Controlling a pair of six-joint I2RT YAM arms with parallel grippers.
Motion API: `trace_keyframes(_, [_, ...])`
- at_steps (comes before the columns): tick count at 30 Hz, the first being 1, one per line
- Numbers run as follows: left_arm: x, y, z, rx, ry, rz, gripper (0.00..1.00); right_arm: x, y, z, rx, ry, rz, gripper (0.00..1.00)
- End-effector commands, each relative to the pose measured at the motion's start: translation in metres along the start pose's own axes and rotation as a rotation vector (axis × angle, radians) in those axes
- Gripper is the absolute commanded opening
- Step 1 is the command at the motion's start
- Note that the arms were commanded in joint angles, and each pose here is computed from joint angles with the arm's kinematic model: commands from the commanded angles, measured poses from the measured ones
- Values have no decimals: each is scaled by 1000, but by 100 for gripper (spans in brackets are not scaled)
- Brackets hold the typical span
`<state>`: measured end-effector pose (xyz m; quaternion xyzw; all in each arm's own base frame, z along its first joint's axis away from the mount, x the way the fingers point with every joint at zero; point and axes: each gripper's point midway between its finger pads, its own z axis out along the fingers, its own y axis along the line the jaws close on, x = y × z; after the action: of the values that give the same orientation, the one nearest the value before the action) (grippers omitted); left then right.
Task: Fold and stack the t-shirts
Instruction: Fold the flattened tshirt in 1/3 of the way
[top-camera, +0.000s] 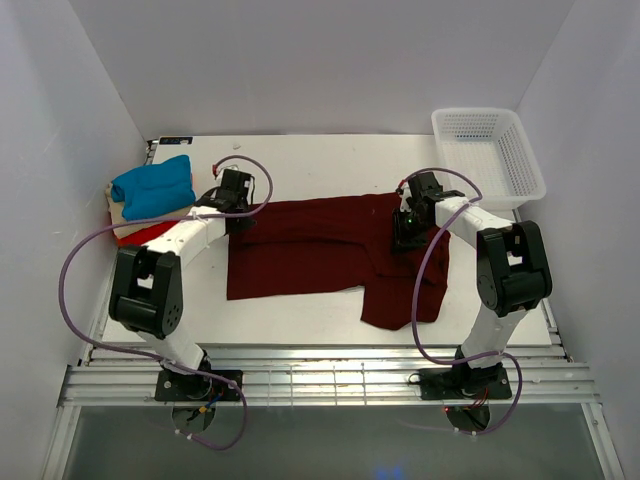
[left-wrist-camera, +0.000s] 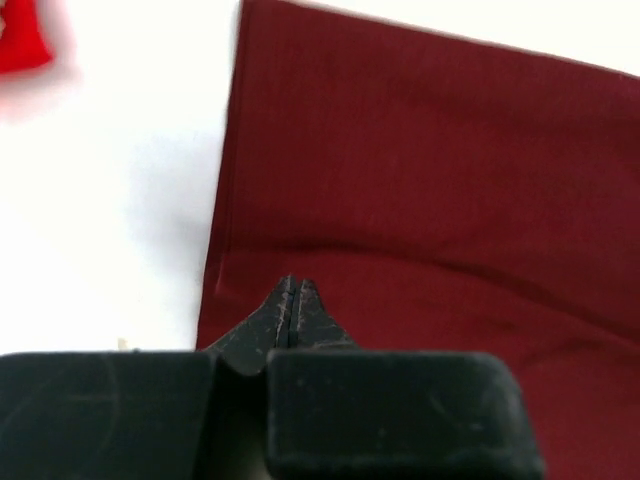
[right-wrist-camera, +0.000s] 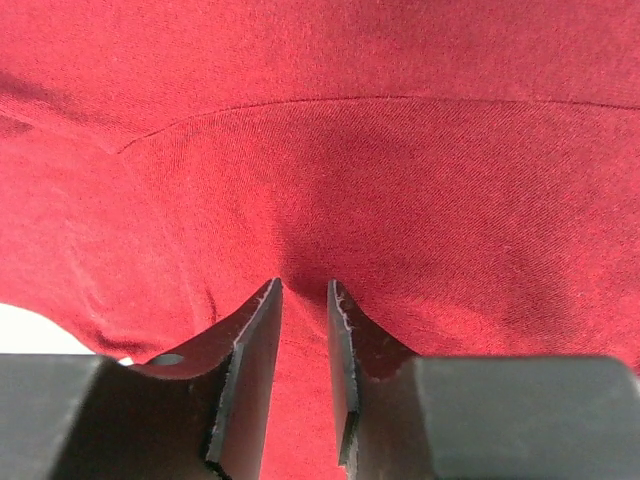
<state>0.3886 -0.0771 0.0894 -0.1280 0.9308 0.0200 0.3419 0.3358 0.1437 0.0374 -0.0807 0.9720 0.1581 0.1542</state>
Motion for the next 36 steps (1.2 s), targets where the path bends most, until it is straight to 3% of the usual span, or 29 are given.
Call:
trace_keyframes(1, [-25,-10,13,0,-64,17,0,-4,4,-8,2,-30,-12,31])
trace_keyframes(10, [-14,-19,60,-29,7,85,0,-5,2,-4,6,-19,-1,23])
trace_keyframes(21, [9,-2,14,6,5,15,0,-13,2,1,10,-17,3,22])
trace_keyframes(30, [61,14,-2,18,76,9,0,-12,2,9,4,-3,4,22])
trace_keyframes(36, [39,9,-6,21,13,0,0,-11,1,8,7,-2,0,21])
